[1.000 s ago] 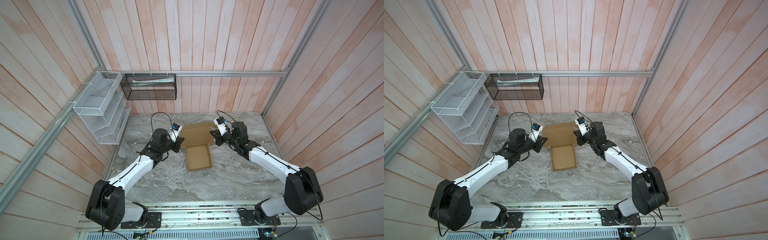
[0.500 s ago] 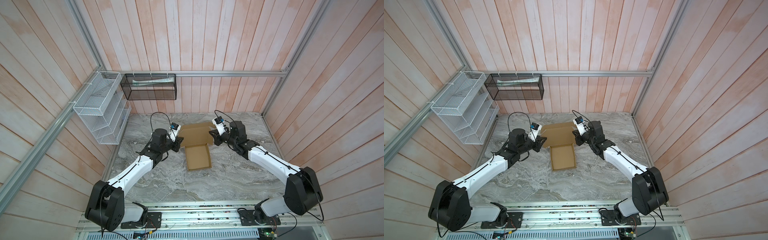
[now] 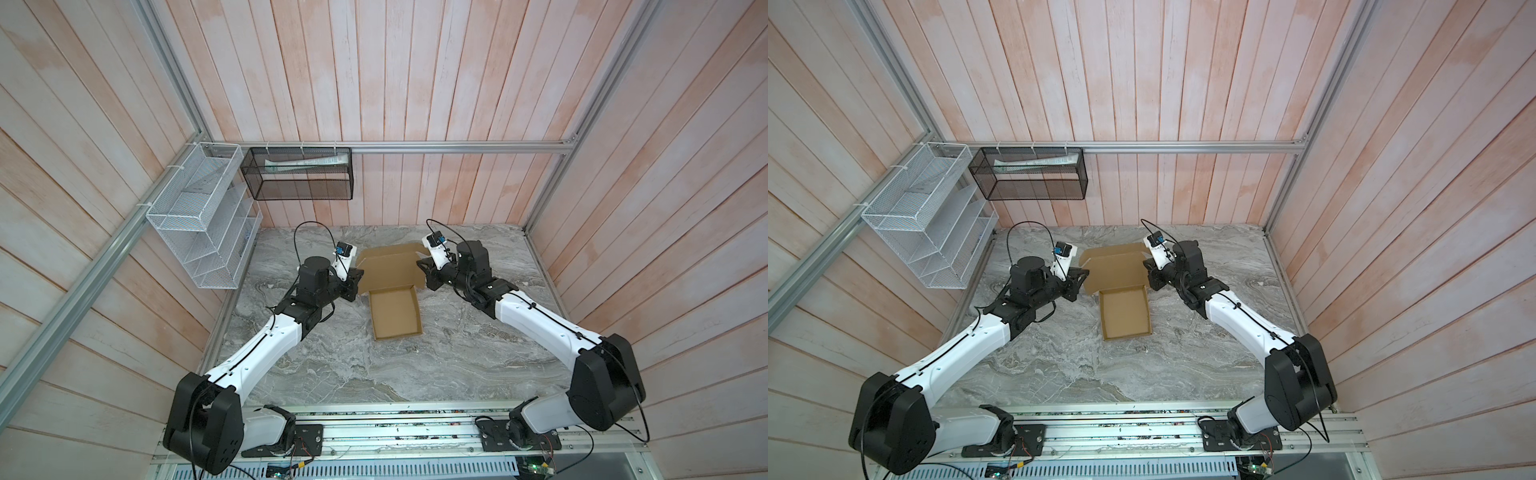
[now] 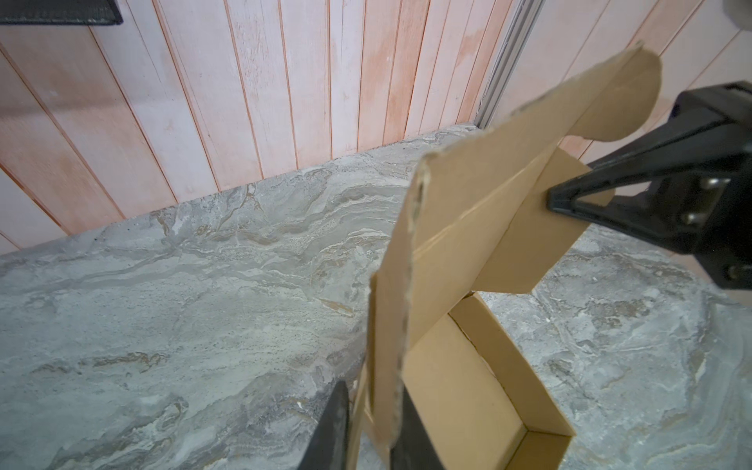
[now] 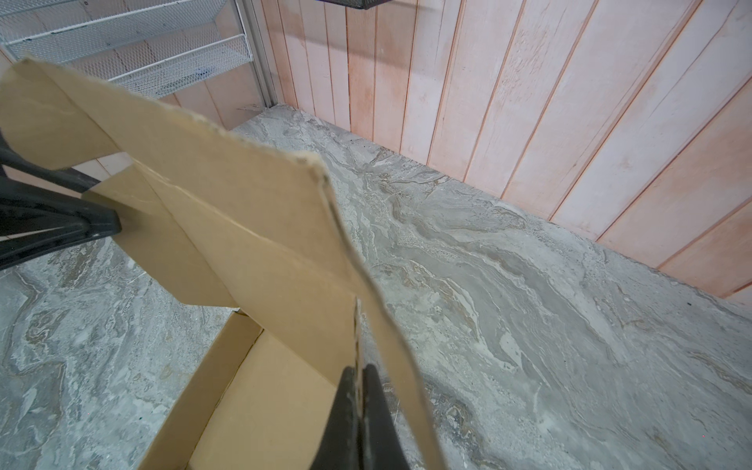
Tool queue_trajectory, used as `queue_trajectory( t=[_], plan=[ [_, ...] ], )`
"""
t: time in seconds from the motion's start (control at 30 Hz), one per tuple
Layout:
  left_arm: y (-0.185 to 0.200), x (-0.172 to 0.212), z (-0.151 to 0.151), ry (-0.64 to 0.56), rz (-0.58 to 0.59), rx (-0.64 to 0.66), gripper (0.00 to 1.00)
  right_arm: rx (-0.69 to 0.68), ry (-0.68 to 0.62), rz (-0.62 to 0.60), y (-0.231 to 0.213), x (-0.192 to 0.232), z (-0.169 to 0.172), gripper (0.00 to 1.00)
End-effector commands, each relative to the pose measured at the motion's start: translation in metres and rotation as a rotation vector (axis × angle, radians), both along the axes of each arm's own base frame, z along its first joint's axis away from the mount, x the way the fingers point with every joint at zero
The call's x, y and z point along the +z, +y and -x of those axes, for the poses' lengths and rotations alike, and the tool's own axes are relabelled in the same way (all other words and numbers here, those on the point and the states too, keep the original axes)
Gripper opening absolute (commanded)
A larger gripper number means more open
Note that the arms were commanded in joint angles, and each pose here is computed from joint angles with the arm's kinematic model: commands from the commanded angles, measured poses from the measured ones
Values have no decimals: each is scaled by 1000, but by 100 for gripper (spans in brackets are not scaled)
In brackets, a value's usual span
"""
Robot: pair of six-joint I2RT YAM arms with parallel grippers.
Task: Fold the paper box
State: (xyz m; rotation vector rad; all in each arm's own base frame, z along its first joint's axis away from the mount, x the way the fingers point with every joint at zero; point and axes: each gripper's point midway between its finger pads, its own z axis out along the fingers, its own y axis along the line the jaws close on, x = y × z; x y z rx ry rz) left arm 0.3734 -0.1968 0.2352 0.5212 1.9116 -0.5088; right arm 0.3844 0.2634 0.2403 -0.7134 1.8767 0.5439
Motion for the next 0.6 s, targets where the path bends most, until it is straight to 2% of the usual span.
queue_trajectory(
  t=[0.0, 0.27, 0.57],
  plan=[
    [0, 13, -4, -15, 40, 15, 17, -20, -8, -10, 4, 11, -5, 1],
    [-3, 16, -3, 10, 91, 57, 13, -55, 14, -2, 7, 6, -7, 1],
    [1, 12, -12, 35, 83, 165, 0, -114, 19, 17, 18, 9, -3, 5]
  ],
)
